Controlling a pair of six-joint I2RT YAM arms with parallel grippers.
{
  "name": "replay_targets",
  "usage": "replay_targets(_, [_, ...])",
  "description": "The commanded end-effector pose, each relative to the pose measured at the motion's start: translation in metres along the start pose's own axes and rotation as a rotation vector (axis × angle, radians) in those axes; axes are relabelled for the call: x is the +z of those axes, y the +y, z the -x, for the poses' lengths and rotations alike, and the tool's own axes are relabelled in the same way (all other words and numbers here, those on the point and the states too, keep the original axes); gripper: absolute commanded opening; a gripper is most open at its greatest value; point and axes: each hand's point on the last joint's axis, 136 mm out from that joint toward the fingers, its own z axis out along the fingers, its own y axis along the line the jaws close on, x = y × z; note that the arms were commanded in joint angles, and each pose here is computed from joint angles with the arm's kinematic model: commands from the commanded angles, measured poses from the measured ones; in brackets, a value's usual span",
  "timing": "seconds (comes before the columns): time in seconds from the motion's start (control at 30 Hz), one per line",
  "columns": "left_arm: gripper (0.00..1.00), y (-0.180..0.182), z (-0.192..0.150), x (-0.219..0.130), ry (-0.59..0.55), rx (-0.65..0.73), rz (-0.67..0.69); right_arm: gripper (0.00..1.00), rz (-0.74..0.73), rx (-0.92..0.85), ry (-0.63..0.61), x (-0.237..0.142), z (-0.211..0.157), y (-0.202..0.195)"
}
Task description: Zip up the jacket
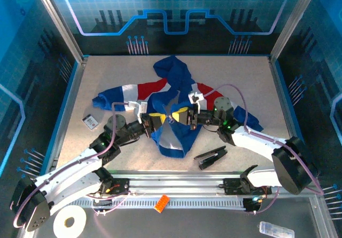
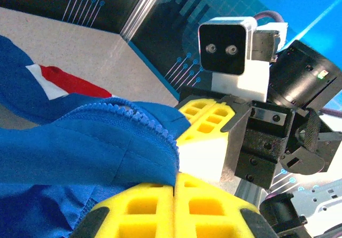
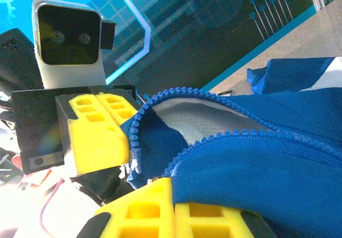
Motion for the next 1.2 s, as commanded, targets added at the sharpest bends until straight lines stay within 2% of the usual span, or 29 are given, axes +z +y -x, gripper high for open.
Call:
replay_targets(0.0, [0.0,-0.008,0.01,0.002,-0.05,0.036,-0.035,0.0,0.017,-0.022,-0.019,-0.003,0.004,0.003])
replay_targets(0.47, [0.0,-0.001,0.012,0.006,-0.073,0.016,-0.012,0.0,0.005,-0.029,-0.019,-0.004,0.004,0.002])
replay_targets(1.17, [0.0,0.007,-0.002,0.007,-0.045,-0.032,-0.001,0.0,-0.033,-0.031,-0.039,-0.005,0.009,-0.003])
